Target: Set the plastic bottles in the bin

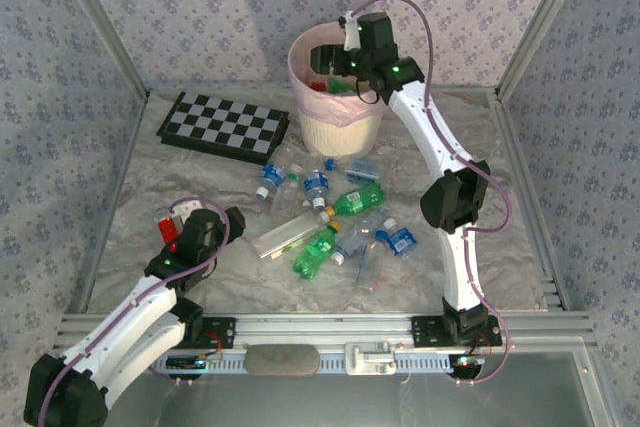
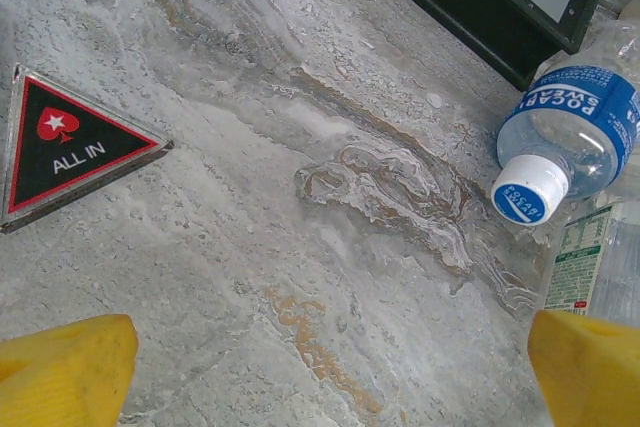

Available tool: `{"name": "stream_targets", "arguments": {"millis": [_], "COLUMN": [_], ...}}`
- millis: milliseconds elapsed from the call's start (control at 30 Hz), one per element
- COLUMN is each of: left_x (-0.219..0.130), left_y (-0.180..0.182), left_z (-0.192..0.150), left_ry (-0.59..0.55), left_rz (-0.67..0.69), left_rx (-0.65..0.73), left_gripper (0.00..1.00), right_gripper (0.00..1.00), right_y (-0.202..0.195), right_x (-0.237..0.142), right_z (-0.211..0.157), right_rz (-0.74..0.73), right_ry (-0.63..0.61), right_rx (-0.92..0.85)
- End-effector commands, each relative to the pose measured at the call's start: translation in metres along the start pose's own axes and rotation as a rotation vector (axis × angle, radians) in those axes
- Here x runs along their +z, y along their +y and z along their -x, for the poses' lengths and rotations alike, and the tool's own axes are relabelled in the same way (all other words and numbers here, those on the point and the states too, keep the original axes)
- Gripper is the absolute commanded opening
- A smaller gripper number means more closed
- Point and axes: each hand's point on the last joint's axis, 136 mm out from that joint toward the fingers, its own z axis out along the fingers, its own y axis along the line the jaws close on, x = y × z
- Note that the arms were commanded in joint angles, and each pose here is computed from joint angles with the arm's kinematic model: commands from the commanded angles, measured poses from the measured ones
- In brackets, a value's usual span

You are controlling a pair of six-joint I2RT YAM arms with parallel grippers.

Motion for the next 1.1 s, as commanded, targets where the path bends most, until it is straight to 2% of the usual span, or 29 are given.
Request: {"name": "stream_targets", "arguments": {"millis": [0, 300, 367, 433, 500, 800, 967, 1067], "left_x": [-0.001, 0.005, 0.006, 0.006, 0.008, 0.035, 0.061, 0.073], "left_y": [-0.007, -0.031, -0.042, -0.055, -0.067, -0.12, -0.144, -0.152], "left_z": [0.008, 0.014, 0.021, 0.028, 0.037, 0.068, 0.07, 0.073], "left_ry": [-0.014, 0.009, 0.013, 0.015, 0.019, 0.078, 0.181, 0.205], "left_rz": [-0.019, -0.081, -0.102, -0.13, -0.143, -0.228, -0.236, -0.223], "left_rx": [-0.014, 0.037, 0.075, 0.118, 0.16, 0.241, 0.333, 0.358], "left_gripper": [1.0, 1.0, 1.0, 1.0, 1.0, 1.0, 0.99, 0.98], "right_gripper": [0.83, 0.84, 0.89, 0.99, 0.99, 0.99, 0.99, 0.99], "right_y": [0.016, 0.03, 0.031, 0.031, 0.03, 0.004, -0.019, -0.032], "right_x": [-0.024, -0.071, -0.082, -0.093, -0.102, -0.136, -0.151, -0.159], "right_z": [0.022, 0.021, 0.014, 0.005, -0.005, -0.082, -0.126, -0.149], "right_rz": [0.019, 0.041, 0.042, 0.04, 0.035, -0.06, -0.154, -0.199], "right_ry": [-0.047, -0.069, -0.064, -0.058, -0.048, 0.063, 0.117, 0.133], "right_rx": [-0.042, -0.064, -0.07, -0.076, -0.079, -0.064, -0.038, -0.011]}}
